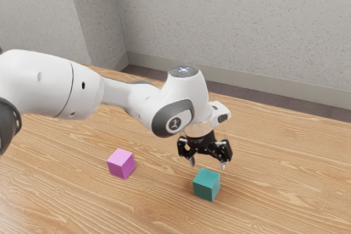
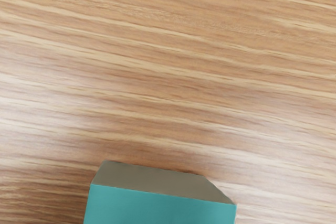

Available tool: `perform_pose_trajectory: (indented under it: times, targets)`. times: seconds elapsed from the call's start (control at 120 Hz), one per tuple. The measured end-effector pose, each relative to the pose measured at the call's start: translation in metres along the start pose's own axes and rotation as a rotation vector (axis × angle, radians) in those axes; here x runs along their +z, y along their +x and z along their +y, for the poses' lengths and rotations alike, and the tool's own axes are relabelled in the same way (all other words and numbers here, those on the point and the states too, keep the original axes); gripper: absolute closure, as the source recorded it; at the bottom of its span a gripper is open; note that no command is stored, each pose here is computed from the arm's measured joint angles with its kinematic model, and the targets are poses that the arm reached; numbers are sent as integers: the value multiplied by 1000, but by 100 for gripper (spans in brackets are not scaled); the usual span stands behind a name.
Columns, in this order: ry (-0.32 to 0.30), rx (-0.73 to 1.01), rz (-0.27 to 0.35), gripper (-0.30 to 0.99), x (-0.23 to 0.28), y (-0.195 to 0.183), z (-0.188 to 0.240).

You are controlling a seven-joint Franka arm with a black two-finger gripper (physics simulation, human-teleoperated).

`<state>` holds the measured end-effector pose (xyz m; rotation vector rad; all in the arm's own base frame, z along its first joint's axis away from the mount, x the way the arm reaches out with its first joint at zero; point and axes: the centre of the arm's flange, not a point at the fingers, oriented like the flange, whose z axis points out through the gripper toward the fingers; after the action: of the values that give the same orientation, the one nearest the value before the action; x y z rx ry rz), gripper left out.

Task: Pick up the blue block with one arm, and put the blue block on the pink block with one arm

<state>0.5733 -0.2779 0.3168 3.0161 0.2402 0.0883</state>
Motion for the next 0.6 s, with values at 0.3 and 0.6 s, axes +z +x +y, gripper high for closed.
perform_pose_trajectory:
  times: [0.3,0.6]
  targets:
    - [10,73,-22,0,22,-10,-6]
    - [15,136,-37,0,38,-16,-2]
